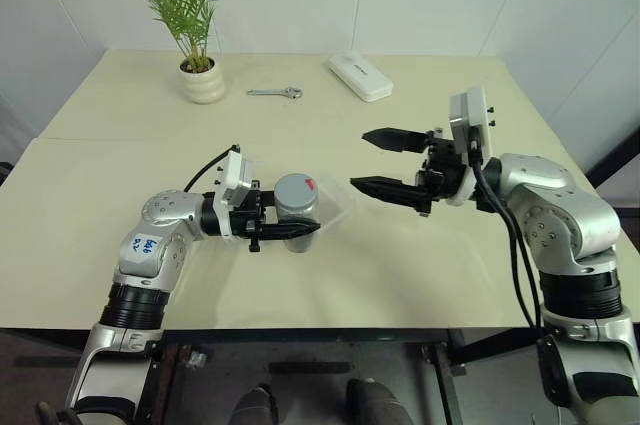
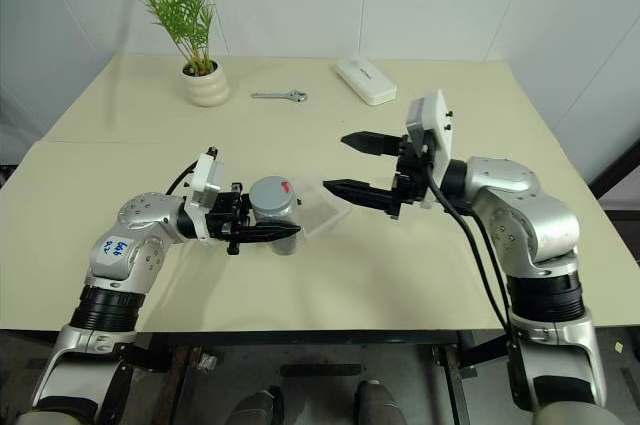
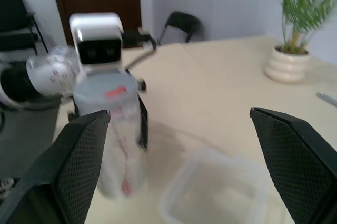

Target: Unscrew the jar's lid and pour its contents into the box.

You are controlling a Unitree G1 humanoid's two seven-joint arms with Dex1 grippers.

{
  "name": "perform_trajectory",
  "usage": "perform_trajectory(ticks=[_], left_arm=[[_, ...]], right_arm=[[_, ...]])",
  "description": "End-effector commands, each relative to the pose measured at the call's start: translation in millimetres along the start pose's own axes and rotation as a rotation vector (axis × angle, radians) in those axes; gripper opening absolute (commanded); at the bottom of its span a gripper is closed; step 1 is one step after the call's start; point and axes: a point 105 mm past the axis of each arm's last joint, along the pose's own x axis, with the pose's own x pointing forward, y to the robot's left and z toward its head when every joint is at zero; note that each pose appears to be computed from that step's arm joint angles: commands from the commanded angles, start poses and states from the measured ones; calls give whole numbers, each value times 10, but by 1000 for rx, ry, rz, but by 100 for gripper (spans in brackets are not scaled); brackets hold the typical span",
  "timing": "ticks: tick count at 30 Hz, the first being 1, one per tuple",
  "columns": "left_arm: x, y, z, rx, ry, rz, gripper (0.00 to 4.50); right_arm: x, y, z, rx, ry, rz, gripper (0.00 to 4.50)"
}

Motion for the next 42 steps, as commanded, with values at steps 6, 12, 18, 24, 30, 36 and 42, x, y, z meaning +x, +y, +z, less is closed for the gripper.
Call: perform_trajectory(ticks=[6,12,18,24,30,36,42], left_arm=[[17,-29,116,53,-15,-22,193],[37,-47,108,49,-20,-27,193],[40,-46,104,48,-22,-25,193],[43,-38,96,50,-22,-22,193],[40,-26,102,55,-24,-15,193],[38,-10,106,60,-25,-10,193],[47,5,112,66,-26,-9,193]], right_arm=[[503,316,93,9,-53,127,447],[697,296,-78,-19,26,104,447],[778,240,-126,-17,34,68,447],[737,110,-123,-16,25,10,447],[554,-27,-174,-37,63,-44,447],[307,-124,-138,-52,83,-64,447],[146,-122,-127,-56,99,-45,447]])
